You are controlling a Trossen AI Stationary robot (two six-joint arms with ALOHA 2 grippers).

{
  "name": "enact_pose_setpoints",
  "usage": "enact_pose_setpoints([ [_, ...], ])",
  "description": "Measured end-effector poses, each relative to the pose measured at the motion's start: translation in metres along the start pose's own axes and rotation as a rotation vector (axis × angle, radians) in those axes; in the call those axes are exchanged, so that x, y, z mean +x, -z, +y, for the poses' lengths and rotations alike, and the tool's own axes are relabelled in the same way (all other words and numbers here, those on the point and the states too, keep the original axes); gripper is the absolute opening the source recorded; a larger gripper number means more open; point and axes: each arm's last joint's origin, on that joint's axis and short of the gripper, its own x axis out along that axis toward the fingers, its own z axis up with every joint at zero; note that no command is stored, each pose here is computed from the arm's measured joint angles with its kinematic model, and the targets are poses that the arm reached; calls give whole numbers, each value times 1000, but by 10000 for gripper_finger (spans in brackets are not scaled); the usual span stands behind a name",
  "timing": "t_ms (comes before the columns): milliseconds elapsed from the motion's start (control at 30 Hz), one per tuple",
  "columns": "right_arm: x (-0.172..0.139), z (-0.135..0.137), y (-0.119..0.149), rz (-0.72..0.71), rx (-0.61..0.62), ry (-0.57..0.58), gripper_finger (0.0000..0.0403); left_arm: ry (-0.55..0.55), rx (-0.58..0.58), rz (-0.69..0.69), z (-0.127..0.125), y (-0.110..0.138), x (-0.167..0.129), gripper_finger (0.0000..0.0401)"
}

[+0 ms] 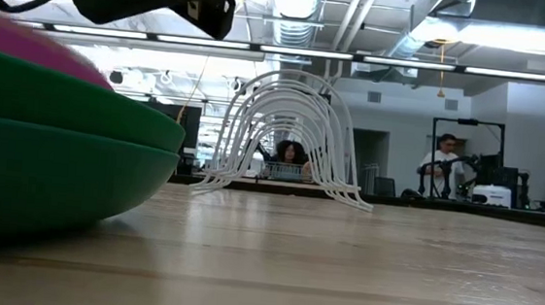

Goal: Sort dishes
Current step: Put the orange plate on the dish rack

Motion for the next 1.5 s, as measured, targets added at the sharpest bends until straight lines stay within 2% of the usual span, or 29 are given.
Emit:
enact_pose_setpoints([
  [367, 0, -2, 0, -1, 5, -1, 17, -44, 10, 34, -8, -12, -12, 0],
  [667, 0, -1, 0, -1, 4, -3, 17, -139, -43, 101, -1, -8, -17, 0],
  [1500, 0, 0, -4, -39, -28, -11, 17, -147, -52, 103, 0, -6, -15, 0],
])
